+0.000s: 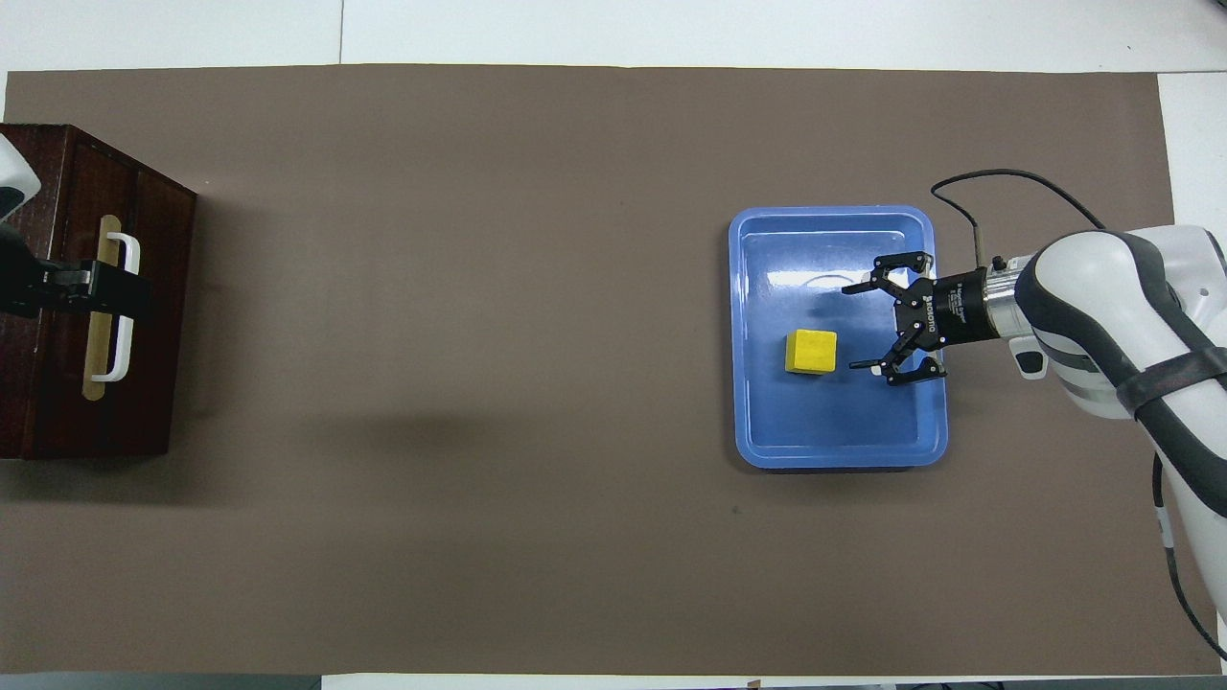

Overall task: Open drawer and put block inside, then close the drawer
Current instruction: 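Pull the drawer open with the left gripper while the right gripper descends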

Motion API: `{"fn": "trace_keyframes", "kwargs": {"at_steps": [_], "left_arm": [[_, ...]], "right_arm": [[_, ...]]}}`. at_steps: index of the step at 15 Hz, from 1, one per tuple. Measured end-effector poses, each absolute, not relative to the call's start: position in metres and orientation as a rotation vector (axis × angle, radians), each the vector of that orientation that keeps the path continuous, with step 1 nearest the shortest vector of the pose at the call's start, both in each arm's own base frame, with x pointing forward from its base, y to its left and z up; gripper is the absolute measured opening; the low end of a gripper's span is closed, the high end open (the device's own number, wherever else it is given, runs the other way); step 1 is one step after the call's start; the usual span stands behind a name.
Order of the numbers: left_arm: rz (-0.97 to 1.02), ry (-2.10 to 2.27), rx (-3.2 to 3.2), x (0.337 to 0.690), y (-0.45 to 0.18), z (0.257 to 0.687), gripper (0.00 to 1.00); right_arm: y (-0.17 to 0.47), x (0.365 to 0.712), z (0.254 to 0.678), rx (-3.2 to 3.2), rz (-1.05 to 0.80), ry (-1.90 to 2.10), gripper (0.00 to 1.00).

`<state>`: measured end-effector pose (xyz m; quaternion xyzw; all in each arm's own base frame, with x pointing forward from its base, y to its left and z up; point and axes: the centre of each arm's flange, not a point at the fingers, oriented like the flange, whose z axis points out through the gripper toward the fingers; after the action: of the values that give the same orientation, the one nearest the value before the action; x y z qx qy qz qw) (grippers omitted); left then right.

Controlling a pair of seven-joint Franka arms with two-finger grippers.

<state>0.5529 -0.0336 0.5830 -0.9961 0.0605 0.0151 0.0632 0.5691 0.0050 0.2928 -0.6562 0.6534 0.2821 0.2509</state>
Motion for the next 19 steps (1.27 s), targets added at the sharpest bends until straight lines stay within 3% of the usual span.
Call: {"fn": "trace_keyframes", "kwargs": {"at_steps": [10,19], "left_arm": [[-0.094,0.246,-2.677,0.592,-0.077,0.444,1.0],[-0.025,0.183,-2.68,0.594,-0.041,0.416,1.0]], "right_arm": [[0.032,0.566,0.283,-1.828,0.731,1.776,1.0],[0.031,0.562,0.279,-1.838,0.729,1.769,1.0]]}}
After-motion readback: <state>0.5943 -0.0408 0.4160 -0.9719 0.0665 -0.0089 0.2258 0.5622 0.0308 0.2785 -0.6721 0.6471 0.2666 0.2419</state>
